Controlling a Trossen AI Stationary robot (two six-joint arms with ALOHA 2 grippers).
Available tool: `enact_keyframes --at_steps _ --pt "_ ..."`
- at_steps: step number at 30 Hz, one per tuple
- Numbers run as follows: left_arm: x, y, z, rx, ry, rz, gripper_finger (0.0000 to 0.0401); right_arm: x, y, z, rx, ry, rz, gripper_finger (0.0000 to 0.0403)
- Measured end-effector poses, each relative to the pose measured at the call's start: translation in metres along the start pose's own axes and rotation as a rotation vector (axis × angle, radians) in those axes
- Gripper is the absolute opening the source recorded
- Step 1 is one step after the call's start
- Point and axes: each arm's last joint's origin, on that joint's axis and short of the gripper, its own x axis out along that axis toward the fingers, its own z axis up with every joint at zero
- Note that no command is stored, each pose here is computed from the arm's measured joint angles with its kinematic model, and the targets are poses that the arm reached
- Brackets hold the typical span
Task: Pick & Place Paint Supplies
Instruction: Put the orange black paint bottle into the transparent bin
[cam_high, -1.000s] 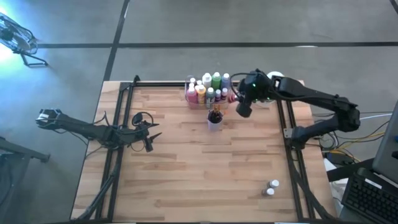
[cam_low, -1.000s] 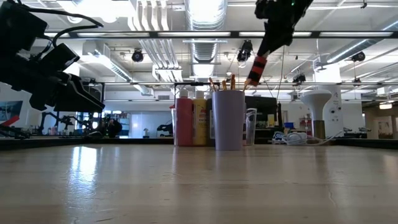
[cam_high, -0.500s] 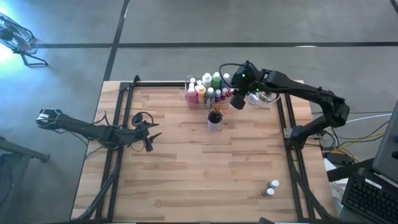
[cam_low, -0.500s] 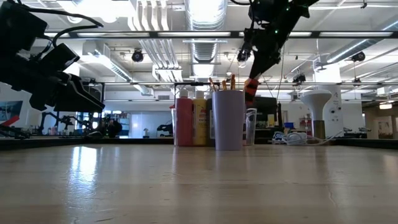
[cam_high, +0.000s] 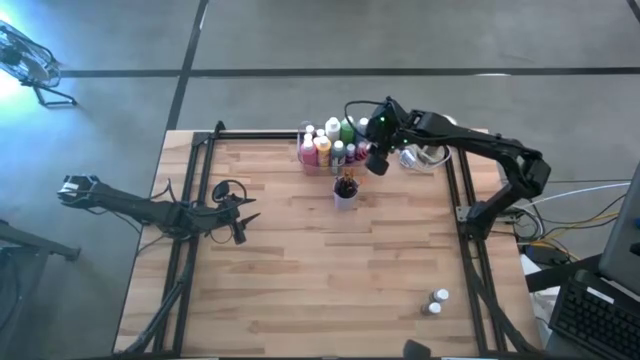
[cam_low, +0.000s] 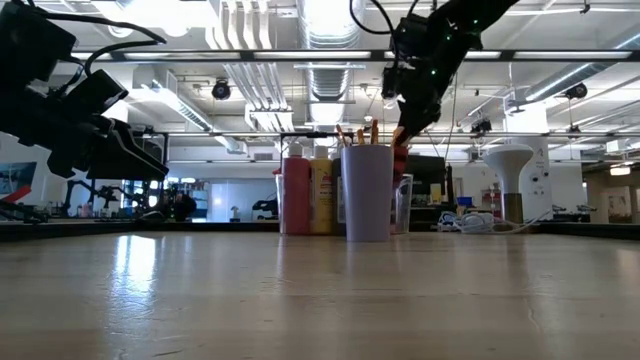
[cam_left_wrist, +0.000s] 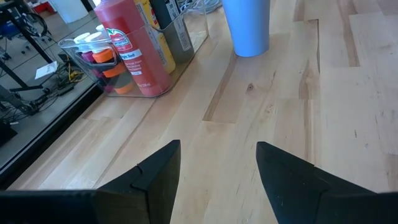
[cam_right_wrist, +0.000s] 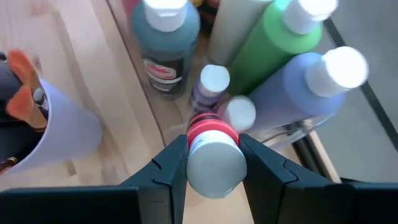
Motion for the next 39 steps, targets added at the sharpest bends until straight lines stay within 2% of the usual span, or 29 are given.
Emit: enact_keyframes --at_steps 18,39 --pt "0.000 0.000 0.000 0.000 0.000 0.000 0.0216 0.038 -0.005 -0.006 0.009 0.100 0.057 0.0112" --pt "0.000 0.000 0.000 0.000 0.000 0.000 0.0216 0.060 -0.013 0.001 0.012 0.121 0.056 0.0112"
